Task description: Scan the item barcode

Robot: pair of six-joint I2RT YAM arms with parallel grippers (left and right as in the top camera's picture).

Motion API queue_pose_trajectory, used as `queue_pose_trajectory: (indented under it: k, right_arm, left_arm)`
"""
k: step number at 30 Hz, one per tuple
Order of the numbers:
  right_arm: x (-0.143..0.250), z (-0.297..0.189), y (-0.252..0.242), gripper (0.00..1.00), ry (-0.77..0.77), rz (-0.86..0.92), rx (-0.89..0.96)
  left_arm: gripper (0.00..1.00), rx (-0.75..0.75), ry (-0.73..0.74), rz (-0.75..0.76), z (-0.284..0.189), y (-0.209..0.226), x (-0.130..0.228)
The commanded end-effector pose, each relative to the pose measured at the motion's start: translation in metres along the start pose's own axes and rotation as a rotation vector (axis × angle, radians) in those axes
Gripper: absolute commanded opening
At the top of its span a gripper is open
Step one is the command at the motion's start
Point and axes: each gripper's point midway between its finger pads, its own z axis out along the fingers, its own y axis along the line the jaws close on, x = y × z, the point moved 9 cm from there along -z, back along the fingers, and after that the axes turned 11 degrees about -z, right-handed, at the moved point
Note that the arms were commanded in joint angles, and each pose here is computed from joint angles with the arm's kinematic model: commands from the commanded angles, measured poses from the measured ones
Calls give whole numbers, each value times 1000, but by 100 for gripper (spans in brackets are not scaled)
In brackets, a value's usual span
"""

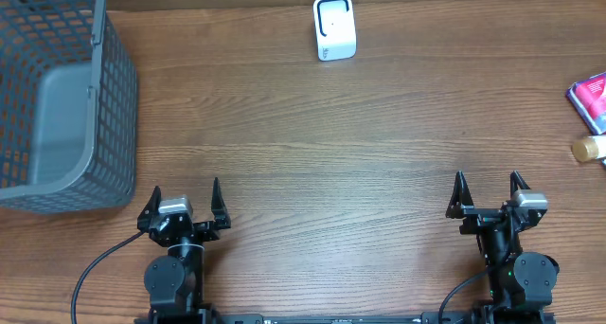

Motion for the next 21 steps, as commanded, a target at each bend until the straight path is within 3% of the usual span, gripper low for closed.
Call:
queue_pose_trajectory:
  k: [1,21]
  right_arm:
    - [2,0,0,100,-4,-8,3]
    - [2,0,0,100,-4,-7,3]
  left_arm:
    - [100,-1,-11,24,0,-1,1]
    - [100,14,-9,61,0,-2,1]
